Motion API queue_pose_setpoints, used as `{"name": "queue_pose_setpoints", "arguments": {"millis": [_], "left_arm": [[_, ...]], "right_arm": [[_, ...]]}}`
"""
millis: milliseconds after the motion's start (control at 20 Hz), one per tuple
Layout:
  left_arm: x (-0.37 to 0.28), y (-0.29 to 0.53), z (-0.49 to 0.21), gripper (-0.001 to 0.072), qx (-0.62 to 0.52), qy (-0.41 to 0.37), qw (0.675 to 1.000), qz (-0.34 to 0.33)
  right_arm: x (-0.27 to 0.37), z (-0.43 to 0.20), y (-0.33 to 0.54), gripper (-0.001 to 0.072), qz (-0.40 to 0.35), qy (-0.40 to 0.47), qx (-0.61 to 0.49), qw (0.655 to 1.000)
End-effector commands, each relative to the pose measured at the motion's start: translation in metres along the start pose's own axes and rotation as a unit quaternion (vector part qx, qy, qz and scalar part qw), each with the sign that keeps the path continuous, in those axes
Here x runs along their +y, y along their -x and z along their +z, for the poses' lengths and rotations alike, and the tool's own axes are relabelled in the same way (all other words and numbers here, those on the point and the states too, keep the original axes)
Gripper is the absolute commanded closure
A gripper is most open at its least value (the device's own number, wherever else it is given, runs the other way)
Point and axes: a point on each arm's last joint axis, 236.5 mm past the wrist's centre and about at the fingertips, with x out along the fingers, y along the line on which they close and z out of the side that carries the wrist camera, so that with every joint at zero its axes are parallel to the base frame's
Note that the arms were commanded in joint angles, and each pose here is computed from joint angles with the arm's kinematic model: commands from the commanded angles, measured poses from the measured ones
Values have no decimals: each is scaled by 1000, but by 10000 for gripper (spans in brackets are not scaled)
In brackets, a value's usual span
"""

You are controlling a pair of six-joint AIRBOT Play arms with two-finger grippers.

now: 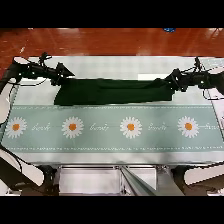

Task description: Fold the shirts.

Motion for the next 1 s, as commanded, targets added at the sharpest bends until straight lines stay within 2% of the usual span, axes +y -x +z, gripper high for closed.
{"name": "queue_pose_setpoints", "arguments": {"millis": [0, 150, 300, 400, 700, 950], "left_arm": [[-7, 39, 18, 201, -10, -18, 1000, -8], [-23, 124, 44, 201, -84, -52, 995, 6], [-35, 189, 38, 201, -145, -114, 980, 77], [-44, 204, 18, 201, -165, -147, 968, 117], [-63, 151, -87, 201, -159, -193, 962, 113], [-49, 94, -138, 201, -86, -195, 971, 109]], "right_arm": [[5, 14, 39, 299, 16, 1, -6, 1000], [-17, 26, 106, 299, -24, 10, -38, 999], [-57, 20, 137, 299, -115, -1, -71, 991], [-74, 10, 125, 298, -124, -24, -83, 989], [-58, 9, 62, 293, -23, -59, -76, 995], [-46, 4, 19, 293, -19, -41, -35, 998]]}}
